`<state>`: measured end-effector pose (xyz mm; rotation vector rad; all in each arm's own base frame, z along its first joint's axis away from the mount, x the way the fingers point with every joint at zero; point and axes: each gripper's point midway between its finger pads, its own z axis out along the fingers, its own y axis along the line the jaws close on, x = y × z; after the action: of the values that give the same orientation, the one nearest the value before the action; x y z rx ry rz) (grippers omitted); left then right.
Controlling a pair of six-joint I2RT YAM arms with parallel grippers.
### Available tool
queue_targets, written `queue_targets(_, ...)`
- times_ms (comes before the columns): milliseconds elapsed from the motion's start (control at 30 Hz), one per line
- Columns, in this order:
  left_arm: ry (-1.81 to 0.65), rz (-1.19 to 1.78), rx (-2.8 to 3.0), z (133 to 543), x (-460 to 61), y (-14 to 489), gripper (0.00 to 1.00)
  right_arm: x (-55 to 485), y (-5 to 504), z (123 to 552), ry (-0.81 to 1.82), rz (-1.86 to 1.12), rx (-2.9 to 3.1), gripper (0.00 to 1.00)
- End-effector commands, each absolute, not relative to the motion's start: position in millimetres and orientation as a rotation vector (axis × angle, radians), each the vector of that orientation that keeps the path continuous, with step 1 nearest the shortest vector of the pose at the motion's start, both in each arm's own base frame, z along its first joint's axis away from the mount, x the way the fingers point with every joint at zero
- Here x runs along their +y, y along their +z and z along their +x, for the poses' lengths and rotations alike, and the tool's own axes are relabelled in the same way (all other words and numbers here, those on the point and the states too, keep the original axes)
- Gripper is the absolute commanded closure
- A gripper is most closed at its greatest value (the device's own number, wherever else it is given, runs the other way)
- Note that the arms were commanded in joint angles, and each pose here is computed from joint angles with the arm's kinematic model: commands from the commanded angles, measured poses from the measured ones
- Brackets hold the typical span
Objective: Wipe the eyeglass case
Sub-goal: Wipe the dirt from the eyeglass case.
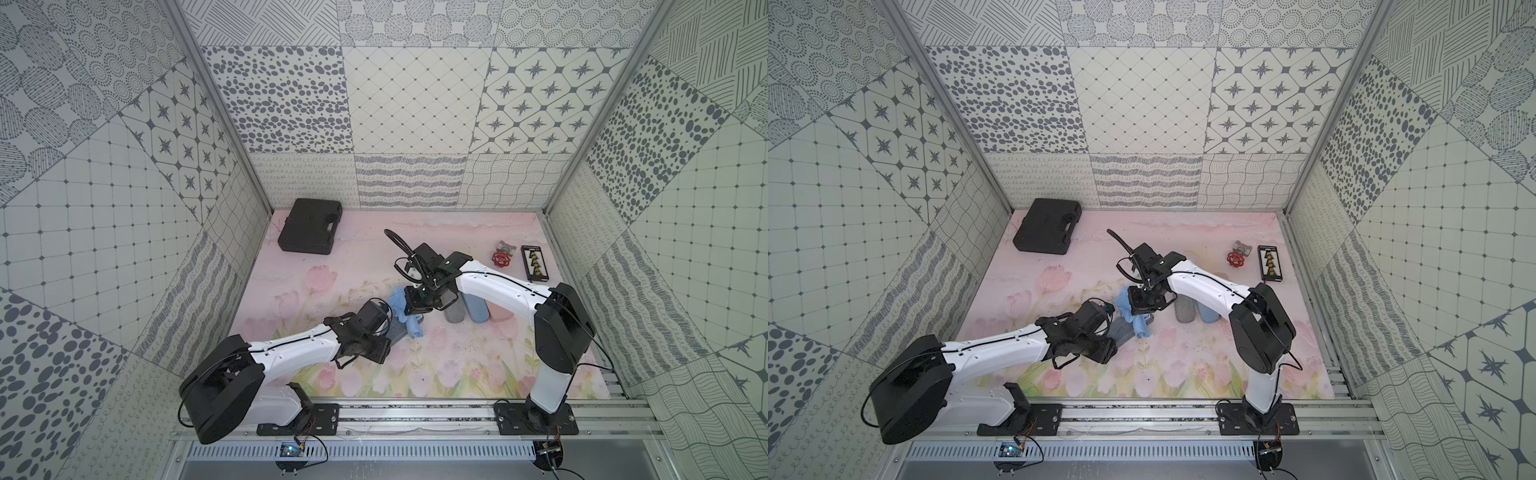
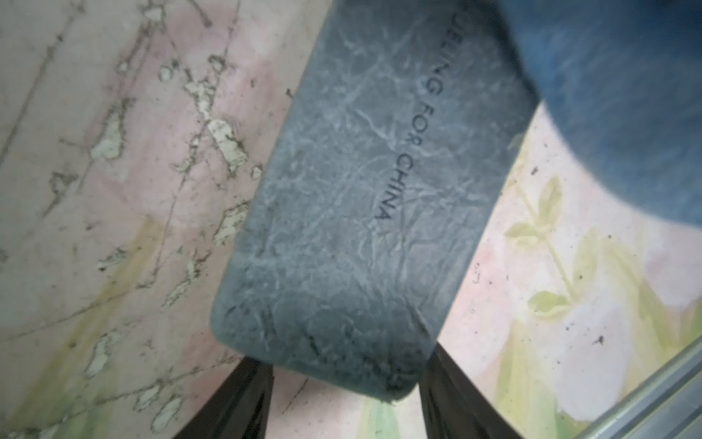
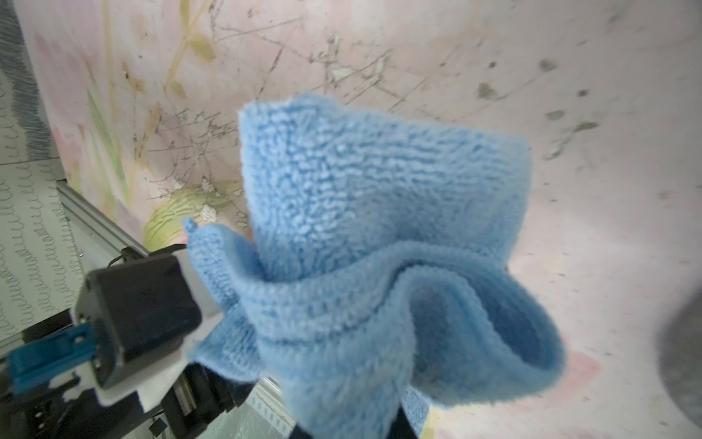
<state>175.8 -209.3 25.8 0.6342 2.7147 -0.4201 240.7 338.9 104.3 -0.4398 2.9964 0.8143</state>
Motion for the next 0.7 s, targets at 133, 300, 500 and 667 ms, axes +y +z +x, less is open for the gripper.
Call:
queue_targets(133, -0.42, 0.642, 2.605, 190, -221, 34, 0.28, 362, 87, 229, 1.09, -0.267, 3.076, 1.0)
queue_targets(300, -0.347, 0.636, 2.649, 189, -212, 34, 0.13, 339, 92, 244, 0.947, -0.294, 3.056, 1.0)
queue_targets(500, -0.312, 0.721, 2.561, 204, -221, 45, 0.05, 333, 95, 250, 0.899, -0.329, 3.056, 1.0)
queue_targets(667, -0.346, 0.78, 2.593, 204, -235, 34, 0.05, 328, 99, 257, 0.858, -0.32, 3.03, 1.0)
